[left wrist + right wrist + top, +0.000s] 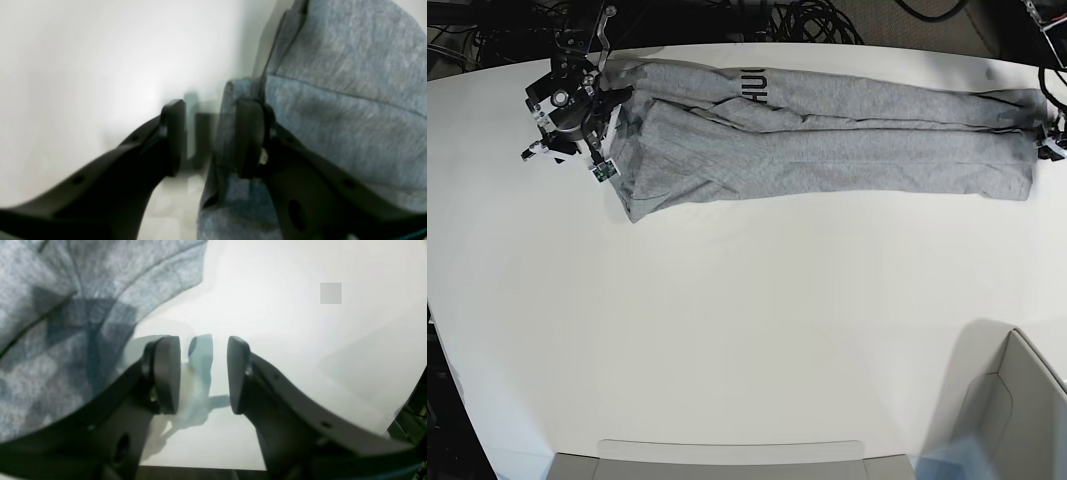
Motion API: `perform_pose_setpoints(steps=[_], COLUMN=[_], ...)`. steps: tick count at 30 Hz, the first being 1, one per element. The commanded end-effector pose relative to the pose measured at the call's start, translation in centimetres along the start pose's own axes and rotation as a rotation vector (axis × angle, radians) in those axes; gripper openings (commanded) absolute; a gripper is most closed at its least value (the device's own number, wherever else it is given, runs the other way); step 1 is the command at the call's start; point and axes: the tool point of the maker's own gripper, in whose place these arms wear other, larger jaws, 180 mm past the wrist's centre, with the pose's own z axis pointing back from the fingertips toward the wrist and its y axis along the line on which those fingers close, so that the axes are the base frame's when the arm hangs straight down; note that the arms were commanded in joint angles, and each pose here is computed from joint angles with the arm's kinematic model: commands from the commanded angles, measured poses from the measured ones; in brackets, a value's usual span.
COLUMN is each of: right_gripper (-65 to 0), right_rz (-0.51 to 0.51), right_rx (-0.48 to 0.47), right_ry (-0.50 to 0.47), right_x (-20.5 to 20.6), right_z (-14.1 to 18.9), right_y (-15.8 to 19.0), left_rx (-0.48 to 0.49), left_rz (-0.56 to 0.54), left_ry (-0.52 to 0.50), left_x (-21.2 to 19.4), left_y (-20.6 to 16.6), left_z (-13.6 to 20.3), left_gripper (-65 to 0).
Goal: Fold the T-shirt properly
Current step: 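Lower the left gripper onto the strip's end and pinch it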
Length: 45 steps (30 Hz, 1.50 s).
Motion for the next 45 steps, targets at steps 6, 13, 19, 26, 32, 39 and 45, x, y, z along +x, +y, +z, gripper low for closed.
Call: perform_pose_setpoints(steps=[6, 13, 19, 26, 32, 39, 45], right_gripper=[-41.6, -41.6, -41.6, -41.6, -41.6, -41.6, -41.6], right_rz=[0.018, 0.026, 0.025, 0.023, 0.02, 0.016, 0.015], right_rx=[-0.012, -0.029, -0.03, -0.032, -0.04, -0.036, -0.034], right_ry=[-0.018, -0.023, -0.024, -0.024, -0.035, -0.037, -0.036], right_x=[0.5, 0.8, 0.8, 0.8, 1.2, 1.3, 1.3], right_z=[0.3, 0.4, 0.4, 0.4, 0.5, 0.5, 0.5], right_y=[-0.5, -1.2, -1.3, -1.3, -1.7, -1.5, -1.5], left_rx=[-0.018, -0.088, -0.125, -0.082, 0.011, 0.018, -0.003], left_rz=[-0.004, -0.065, -0.097, -0.078, 0.045, 0.077, 0.075], left_ry=[-0.005, 0.042, 0.076, 0.055, -0.063, -0.08, -0.078], left_x=[0.3, -1.8, -2.4, -1.3, 1.3, 3.3, 3.4], left_y=[-0.8, -5.4, -8.2, -6.0, -0.6, 0.3, -0.3], left_z=[-0.1, -1.3, -1.7, -0.4, 3.6, 5.4, 5.3], left_gripper=[-39.0, -39.4, -55.7, -65.0, -65.0, -65.0, -65.0])
